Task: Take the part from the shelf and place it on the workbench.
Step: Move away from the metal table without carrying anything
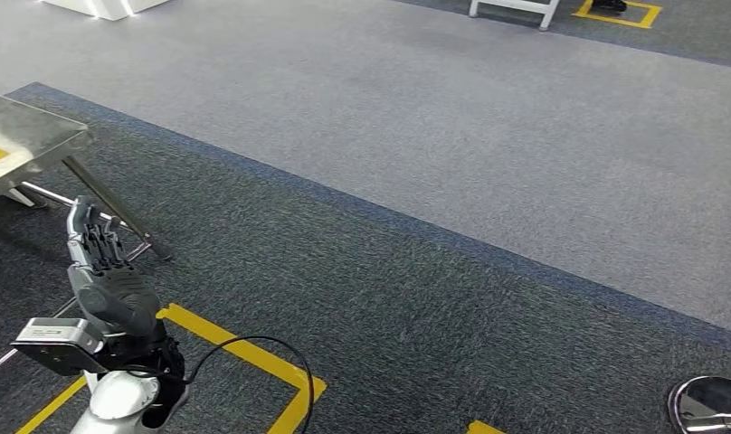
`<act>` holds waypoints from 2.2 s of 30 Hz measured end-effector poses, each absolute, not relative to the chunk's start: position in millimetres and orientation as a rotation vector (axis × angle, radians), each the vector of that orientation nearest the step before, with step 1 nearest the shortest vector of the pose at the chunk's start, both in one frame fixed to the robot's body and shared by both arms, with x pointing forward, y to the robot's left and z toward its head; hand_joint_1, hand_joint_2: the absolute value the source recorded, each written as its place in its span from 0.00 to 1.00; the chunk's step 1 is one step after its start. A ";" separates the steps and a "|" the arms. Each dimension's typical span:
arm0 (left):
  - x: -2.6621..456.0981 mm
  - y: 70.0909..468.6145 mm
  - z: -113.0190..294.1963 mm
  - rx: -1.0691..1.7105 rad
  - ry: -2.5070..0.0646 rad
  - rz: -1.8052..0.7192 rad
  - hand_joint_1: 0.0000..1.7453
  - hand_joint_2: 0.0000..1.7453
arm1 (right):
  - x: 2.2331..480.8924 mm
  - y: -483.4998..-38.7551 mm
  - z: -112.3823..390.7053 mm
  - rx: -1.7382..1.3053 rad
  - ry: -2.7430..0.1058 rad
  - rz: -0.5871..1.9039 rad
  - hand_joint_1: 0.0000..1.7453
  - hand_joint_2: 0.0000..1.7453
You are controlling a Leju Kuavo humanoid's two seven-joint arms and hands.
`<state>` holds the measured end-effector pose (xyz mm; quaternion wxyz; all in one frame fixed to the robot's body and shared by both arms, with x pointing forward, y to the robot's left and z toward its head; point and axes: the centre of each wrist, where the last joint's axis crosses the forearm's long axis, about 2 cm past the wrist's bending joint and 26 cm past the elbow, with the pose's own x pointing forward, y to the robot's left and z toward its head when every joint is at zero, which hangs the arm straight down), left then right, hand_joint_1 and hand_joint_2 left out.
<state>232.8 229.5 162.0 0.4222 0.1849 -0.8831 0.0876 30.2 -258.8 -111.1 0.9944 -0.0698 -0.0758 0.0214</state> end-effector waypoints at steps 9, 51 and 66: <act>233.3 228.2 162.4 0.455 -2.215 0.212 0.00 0.00 | 30.3 -260.3 -111.2 -0.135 -0.148 0.038 0.00 0.00; 234.3 228.6 157.8 0.429 -2.201 0.180 0.00 0.00 | 31.9 -257.3 -110.9 -0.127 -0.147 0.042 0.00 0.00; 234.9 227.5 156.9 0.423 -2.197 0.177 0.00 0.00 | 31.1 -258.2 -111.0 -0.126 -0.136 0.043 0.00 0.00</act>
